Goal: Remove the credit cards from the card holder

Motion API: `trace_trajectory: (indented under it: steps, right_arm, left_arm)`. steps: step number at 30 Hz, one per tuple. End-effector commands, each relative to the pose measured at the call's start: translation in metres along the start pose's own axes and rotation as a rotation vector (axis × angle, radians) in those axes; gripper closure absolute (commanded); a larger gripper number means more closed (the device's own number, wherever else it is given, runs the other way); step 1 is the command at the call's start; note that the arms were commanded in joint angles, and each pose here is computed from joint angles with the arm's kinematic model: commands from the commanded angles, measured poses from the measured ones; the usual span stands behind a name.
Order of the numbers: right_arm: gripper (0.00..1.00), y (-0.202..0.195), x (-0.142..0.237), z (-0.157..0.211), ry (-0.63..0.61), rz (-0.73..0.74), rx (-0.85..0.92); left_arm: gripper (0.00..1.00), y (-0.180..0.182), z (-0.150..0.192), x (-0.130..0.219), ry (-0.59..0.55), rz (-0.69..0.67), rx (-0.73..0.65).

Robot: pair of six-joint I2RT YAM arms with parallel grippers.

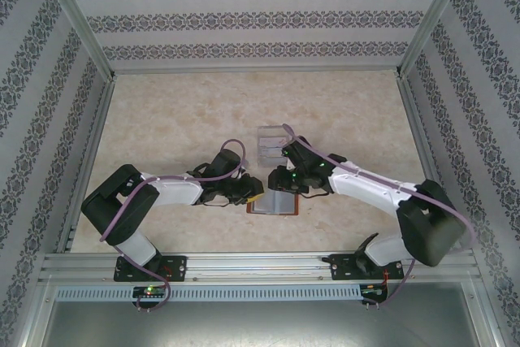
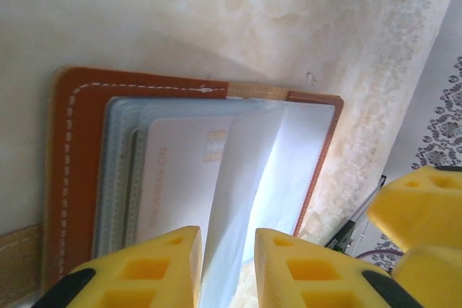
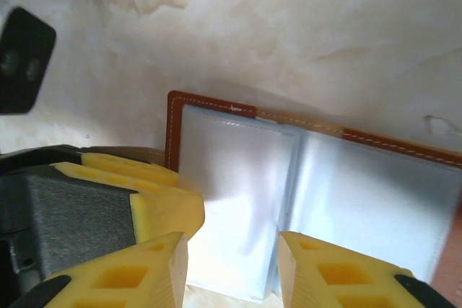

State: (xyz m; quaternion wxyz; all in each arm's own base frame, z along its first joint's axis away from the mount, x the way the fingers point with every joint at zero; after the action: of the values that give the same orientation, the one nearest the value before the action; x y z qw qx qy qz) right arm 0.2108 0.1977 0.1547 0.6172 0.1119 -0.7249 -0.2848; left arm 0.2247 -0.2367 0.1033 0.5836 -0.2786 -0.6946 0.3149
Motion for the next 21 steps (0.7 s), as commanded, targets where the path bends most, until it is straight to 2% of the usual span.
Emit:
trace_trajectory:
  steps: [1, 11, 21]
  right_arm:
    - [0.61, -0.016, 0.011, 0.001, -0.024, 0.039, -0.031]
    - [0.62, -0.038, 0.035, -0.001, -0.084, 0.029, -0.082]
    - [0.62, -0.049, 0.049, 0.002, -0.115, 0.031, -0.11]
  left_arm:
    - [0.72, -0.015, -0.01, -0.001, -0.004, 0.052, -0.037]
    - [0.66, -0.041, -0.011, -0.014, 0.055, 0.077, -0.11]
    - [0.53, -0.054, -0.01, -0.039, 0.132, 0.082, -0.147]
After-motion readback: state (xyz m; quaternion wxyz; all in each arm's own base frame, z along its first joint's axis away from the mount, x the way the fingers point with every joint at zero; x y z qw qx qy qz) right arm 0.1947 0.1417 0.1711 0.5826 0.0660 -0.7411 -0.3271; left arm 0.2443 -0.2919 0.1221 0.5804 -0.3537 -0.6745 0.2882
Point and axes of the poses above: each hand's point on the last joint's axis, 136 mm out from that joint toward the fingers, its own x axis back along the fingers, its own y axis along the line the jaws close on, z = x × y, the point moved 9 cm from there along x, back along the fingers, and after that the axes turned 12 degrees about -x, right-handed, at the moved point
